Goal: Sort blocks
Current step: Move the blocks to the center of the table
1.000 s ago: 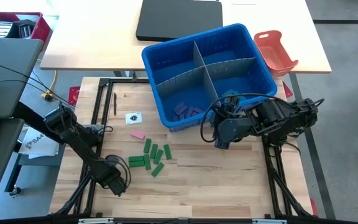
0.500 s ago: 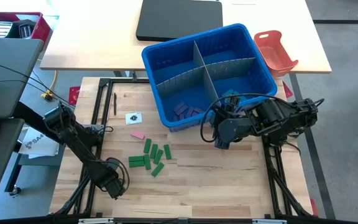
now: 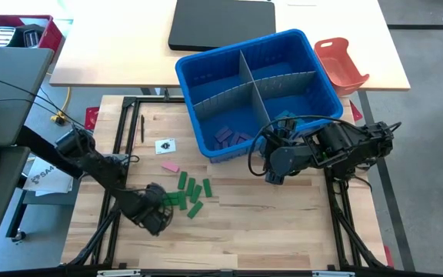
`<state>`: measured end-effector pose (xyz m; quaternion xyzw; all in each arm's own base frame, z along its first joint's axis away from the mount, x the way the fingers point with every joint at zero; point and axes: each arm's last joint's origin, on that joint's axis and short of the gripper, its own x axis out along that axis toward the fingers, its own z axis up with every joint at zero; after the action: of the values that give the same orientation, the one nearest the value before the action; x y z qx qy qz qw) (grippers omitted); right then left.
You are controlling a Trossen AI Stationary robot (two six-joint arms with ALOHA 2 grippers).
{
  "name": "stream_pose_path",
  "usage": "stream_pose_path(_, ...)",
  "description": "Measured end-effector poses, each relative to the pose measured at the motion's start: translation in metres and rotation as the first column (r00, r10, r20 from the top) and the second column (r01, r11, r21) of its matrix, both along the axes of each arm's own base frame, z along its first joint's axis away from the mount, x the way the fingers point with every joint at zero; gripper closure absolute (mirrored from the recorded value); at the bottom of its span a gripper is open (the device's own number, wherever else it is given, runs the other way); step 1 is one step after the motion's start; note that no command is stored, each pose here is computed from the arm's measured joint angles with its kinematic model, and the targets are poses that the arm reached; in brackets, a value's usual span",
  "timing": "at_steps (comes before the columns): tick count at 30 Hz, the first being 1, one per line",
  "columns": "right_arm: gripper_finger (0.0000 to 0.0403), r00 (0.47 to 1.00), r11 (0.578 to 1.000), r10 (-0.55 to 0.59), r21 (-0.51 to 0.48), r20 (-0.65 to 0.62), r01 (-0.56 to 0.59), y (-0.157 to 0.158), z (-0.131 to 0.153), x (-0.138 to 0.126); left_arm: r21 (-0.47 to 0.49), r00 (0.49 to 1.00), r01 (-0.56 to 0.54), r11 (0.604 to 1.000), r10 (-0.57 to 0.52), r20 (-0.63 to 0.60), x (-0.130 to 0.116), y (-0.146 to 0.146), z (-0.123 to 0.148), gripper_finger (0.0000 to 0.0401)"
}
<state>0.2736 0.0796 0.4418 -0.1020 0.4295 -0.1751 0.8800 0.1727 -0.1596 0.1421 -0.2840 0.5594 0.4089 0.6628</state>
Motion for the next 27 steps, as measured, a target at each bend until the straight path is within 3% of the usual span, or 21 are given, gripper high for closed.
stream_pose_path(12, 0.0199, 1.0, 1.0, 0.0, 0.0, 0.0, 0.0, 0.0, 0.0, 0.0, 0.163, 0.967, 0.219, 0.962, -0.237, 0.098, 0.043, 0.037, -0.001, 0.0401)
stream_pose_path(24, 0.0199, 1.0, 1.0, 0.0, 0.0, 0.0, 0.0, 0.0, 0.0, 0.0, 0.243, 0.808, 0.436, 0.867, -0.496, 0.317, 0.096, 0.046, -0.004, 0.0401)
stream_pose_path(27, 0.0199, 1.0, 1.0, 0.0, 0.0, 0.0, 0.0, 0.0, 0.0, 0.0, 0.247, 0.799, 0.444, 0.862, -0.505, 0.326, 0.1, 0.047, 0.002, 0.0401)
